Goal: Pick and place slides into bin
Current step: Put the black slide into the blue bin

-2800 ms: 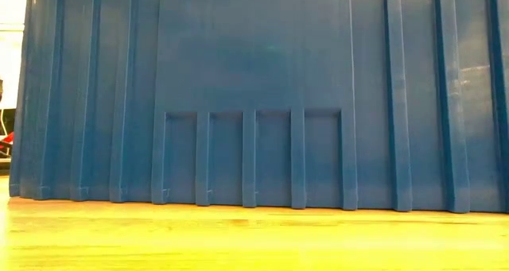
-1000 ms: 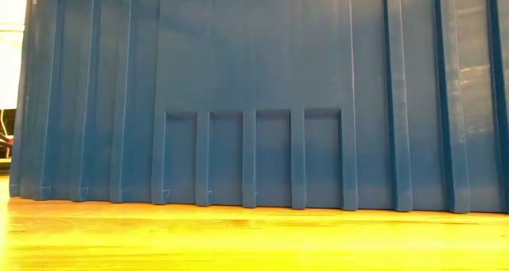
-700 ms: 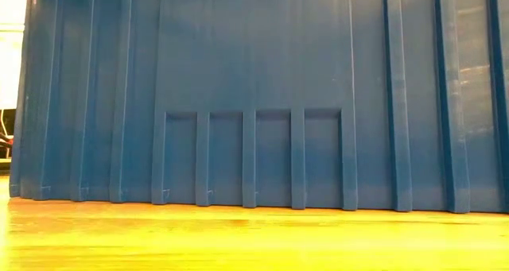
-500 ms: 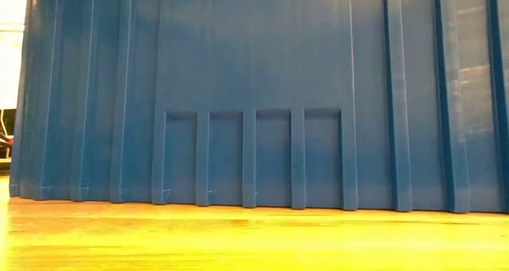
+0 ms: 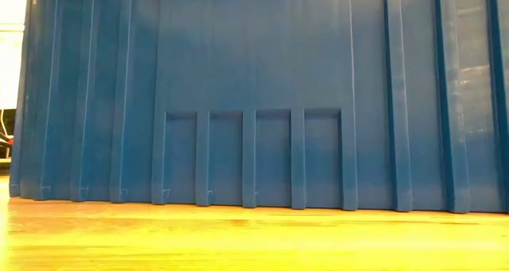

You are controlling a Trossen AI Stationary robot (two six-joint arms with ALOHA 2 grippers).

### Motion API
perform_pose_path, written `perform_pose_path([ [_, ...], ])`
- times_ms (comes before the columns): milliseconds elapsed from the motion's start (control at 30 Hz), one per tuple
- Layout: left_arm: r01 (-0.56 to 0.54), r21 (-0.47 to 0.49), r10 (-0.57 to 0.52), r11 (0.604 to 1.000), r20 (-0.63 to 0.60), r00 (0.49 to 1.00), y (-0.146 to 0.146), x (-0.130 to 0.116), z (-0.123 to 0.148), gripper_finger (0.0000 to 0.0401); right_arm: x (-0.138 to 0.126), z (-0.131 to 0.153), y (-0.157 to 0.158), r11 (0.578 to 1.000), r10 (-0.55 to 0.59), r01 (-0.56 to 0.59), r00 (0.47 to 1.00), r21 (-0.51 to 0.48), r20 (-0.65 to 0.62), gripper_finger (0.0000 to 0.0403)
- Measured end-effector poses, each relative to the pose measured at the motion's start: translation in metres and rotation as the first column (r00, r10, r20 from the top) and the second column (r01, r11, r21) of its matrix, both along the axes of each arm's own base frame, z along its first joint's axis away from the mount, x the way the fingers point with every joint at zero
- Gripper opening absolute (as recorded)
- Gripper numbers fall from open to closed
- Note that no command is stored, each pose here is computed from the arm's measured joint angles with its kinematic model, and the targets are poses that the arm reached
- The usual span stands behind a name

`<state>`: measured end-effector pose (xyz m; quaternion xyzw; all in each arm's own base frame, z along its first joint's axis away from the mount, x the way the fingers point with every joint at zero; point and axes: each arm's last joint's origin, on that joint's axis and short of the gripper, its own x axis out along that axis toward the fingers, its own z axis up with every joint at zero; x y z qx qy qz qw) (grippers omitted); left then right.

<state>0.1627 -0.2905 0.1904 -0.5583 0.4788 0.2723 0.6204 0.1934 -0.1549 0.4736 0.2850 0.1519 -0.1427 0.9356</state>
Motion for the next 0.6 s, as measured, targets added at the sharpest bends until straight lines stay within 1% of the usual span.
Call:
perform_pose_path([
  [133,-0.032,-0.018,0.034,0.999,0.108,0.994,0.001,0.002,-0.012,0.0306,0.000,0.000,0.000,1.000,0.000,0.000,1.000,0.000,-0.001,0.0146],
  [233,-0.065,-0.026,0.069,0.998,0.207,0.976,0.004,0.003,-0.017,0.0306,0.000,0.000,0.000,1.000,0.000,0.000,1.000,0.001,-0.001,0.0146],
  [433,-0.083,-0.060,0.096,0.995,0.265,0.959,0.010,0.000,-0.031,0.0303,0.000,0.000,0.000,1.000,0.000,0.000,1.000,0.001,-0.001,0.0146],
  [533,-0.070,-0.049,0.082,0.996,0.305,0.949,0.012,-0.002,-0.036,0.0284,0.000,0.000,0.000,1.000,0.000,0.000,1.000,0.001,-0.001,0.0146],
  [600,-0.052,-0.033,0.060,0.998,0.324,0.944,0.012,-0.004,-0.038,0.0260,0.000,0.000,0.000,1.000,0.001,-0.001,1.000,0.001,-0.001,0.0146],
])
